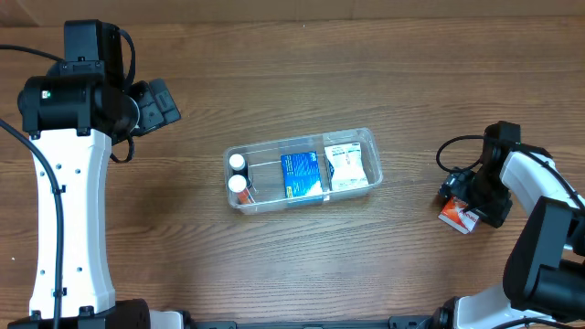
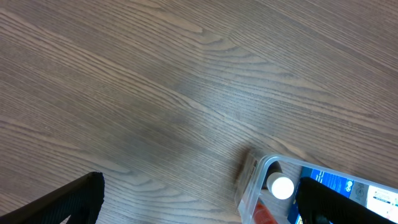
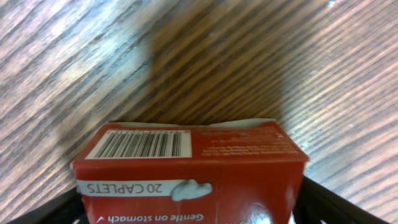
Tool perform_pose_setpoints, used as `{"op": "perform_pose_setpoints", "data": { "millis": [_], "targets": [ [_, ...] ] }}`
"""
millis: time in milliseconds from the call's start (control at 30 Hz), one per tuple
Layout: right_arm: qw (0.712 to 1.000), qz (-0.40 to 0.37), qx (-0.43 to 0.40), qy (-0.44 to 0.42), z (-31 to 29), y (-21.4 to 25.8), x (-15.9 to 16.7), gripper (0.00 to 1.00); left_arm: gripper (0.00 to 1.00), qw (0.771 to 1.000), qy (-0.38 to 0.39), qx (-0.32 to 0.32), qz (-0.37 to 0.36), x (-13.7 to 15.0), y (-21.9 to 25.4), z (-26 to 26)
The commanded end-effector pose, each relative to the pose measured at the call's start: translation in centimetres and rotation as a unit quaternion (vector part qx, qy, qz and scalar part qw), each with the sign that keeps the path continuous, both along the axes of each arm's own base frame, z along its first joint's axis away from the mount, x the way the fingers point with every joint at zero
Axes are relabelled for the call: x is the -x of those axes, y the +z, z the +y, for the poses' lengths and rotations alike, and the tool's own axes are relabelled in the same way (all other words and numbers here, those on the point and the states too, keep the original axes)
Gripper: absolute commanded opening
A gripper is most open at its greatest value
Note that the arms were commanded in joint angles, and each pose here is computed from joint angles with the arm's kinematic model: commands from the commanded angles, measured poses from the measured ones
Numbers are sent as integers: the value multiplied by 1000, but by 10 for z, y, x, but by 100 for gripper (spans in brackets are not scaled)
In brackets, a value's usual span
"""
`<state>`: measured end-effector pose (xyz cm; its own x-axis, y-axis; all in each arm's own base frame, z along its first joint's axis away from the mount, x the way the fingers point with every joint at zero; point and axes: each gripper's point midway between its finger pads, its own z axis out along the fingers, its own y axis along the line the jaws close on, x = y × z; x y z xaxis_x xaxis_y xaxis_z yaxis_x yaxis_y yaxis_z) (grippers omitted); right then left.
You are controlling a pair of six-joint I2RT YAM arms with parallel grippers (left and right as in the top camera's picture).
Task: Pack container
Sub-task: 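Grasp the red Panadol box with the right gripper, then place the red box into the container beside the blue box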
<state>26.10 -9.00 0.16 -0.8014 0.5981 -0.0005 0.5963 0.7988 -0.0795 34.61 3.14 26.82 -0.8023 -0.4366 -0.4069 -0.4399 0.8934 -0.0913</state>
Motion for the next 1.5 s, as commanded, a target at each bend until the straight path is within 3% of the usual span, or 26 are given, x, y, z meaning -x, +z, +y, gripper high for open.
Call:
{"op": "perform_pose_setpoints", "data": {
  "millis": [0,333,567,767,933,1167,1467],
  "targets": [
    [1000,2,-6,2,3,-3,1,84,100,1000,-8,-5,-3,-3,2,2],
    [1000,0,-5,2,0,15,-9,69,100,1000,-8,-5,-1,-2,1,2],
    [999,-29,2,24,8,77,-36,66,100,1000,-8,-5,-1,-2,2,2],
    [984,-135,17,116,63,166,-71,67,100,1000,-8,-5,-1,-2,1,2],
    [938,-222,11,266,144,214,-83,67,100,1000,-8,-5,-1,-2,1,2],
    [899,-225,-19,374,227,202,-74,67,100,1000,-8,-5,-1,-2,1,2],
    [899,-158,-25,408,257,147,-79,68,100,1000,-8,-4,1,-1,1,1]
  ]
}}
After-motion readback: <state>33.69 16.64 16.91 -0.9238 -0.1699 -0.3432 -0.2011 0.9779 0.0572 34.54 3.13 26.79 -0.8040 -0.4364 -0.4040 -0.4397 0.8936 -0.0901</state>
